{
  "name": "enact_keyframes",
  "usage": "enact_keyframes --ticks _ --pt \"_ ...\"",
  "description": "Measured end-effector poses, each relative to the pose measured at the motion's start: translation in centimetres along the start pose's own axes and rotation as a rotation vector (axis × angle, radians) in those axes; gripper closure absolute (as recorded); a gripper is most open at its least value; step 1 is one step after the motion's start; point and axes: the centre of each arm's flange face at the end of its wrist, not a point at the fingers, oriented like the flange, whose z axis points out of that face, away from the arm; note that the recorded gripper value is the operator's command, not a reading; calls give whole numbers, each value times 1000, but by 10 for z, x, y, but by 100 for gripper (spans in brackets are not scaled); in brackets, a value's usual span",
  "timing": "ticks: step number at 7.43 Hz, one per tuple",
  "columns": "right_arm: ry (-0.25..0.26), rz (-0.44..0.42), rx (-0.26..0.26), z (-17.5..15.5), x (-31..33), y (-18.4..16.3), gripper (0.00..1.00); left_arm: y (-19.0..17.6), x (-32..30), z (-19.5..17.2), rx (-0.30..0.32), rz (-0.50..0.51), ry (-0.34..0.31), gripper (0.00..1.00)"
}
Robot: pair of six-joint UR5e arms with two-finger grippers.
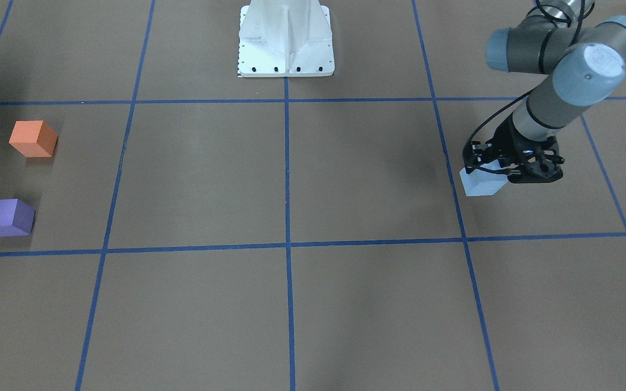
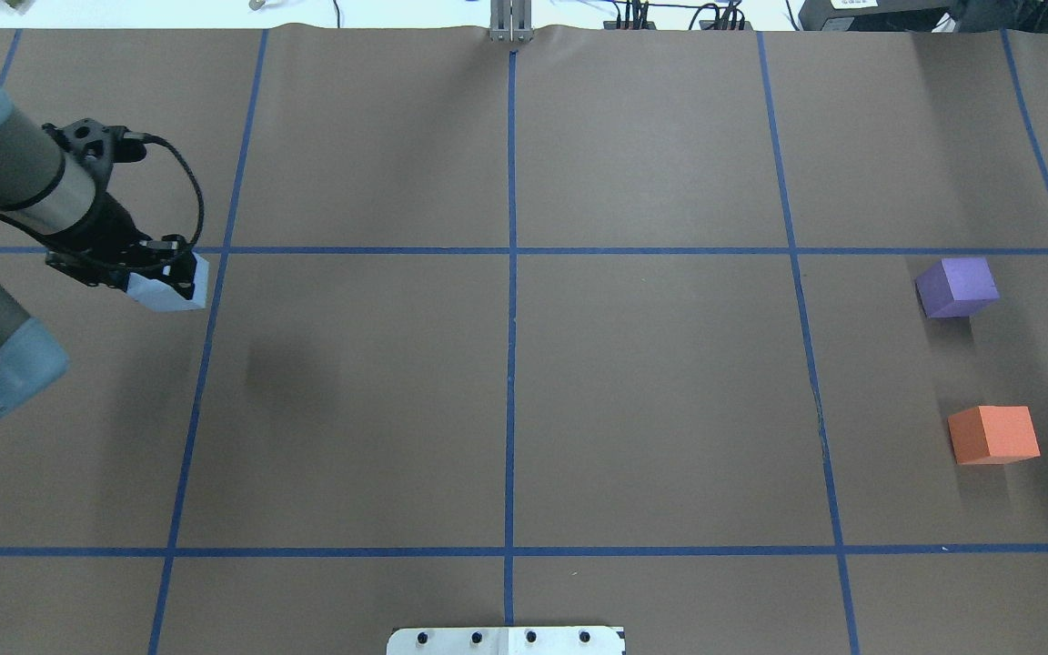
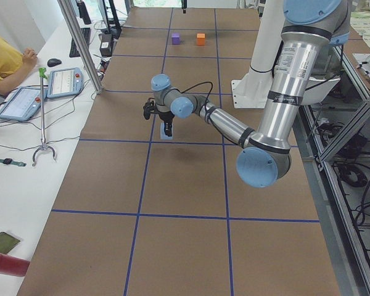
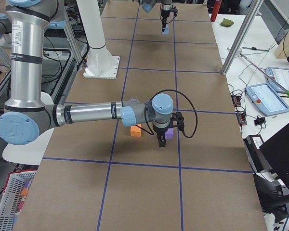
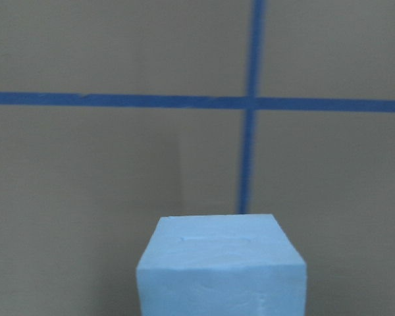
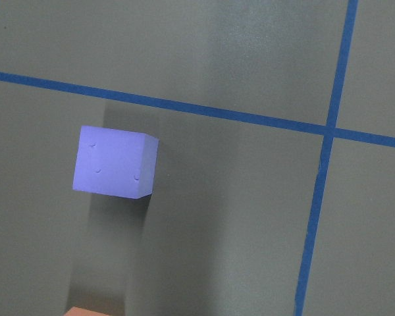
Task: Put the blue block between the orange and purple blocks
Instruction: 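Carry the light blue cube with the left gripper toward the table center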
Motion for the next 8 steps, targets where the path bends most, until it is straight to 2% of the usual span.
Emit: enact_keyframes --ticks 2,4,5,8 --pt "1 -2 -5 3 -5 -3 0 24 122 5 -4 4 47 100" --pt "0 -9 -8 5 -9 -5 0 46 242 27 35 21 53 100" --pt "-1 -11 -9 6 -12 -7 0 45 295 37 42 19 48 100" --pt "-5 -4 -13 9 -22 -13 0 59 383 72 61 51 2 100"
